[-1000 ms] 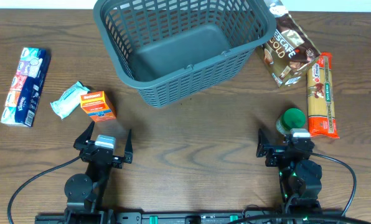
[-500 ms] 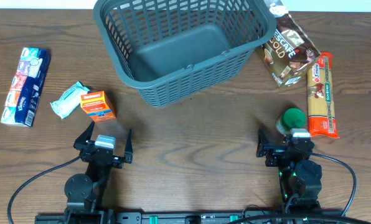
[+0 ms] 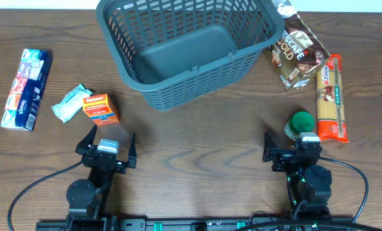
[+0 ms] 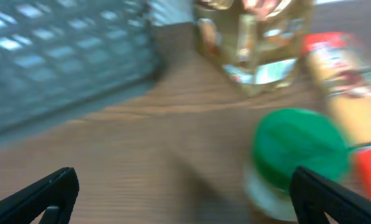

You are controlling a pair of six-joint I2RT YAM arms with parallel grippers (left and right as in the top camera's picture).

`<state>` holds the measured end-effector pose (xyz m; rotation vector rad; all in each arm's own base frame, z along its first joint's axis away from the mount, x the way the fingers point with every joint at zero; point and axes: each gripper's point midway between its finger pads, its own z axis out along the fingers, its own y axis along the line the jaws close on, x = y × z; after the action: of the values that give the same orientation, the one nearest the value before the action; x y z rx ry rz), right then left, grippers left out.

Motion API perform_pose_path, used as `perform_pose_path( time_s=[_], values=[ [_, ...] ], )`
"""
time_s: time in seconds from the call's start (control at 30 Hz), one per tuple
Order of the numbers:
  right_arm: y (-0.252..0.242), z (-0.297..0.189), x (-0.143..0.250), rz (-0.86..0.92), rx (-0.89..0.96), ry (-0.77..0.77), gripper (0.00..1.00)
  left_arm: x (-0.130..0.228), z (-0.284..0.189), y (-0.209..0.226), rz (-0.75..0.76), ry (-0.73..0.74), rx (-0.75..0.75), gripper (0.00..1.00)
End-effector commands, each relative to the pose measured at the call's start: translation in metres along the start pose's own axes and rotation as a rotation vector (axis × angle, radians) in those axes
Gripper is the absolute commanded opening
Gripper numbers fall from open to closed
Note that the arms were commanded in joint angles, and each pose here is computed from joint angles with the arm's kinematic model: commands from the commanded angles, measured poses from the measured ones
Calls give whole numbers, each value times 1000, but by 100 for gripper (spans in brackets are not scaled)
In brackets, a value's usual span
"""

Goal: Pack container

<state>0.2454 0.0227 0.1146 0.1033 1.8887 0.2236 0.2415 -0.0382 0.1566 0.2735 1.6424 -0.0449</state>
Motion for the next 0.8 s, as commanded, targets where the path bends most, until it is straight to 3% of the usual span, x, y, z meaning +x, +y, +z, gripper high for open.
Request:
perform_pose_path(
  time_s=[0.0, 0.17, 0.33, 0.53, 0.6, 0.77],
  values=[
    [55, -10, 8, 352, -306, 115, 99, 15, 1, -3, 8, 42, 10, 99],
    [60, -12, -3, 528, -333, 110, 99, 15, 1, -3, 8, 42, 10, 99],
    [84, -25, -45, 373, -476, 4, 99, 15, 1, -3, 8, 42, 10, 99],
    [84, -27, -115, 95, -360, 4, 99, 15, 1, -3, 8, 42, 10, 99],
    [83, -20, -138, 30, -310, 46, 93, 15, 1, -3, 8, 42, 10, 98],
    [89, 12, -195, -84, -270, 145, 62, 15, 1, -3, 8, 42, 10, 98]
  ],
)
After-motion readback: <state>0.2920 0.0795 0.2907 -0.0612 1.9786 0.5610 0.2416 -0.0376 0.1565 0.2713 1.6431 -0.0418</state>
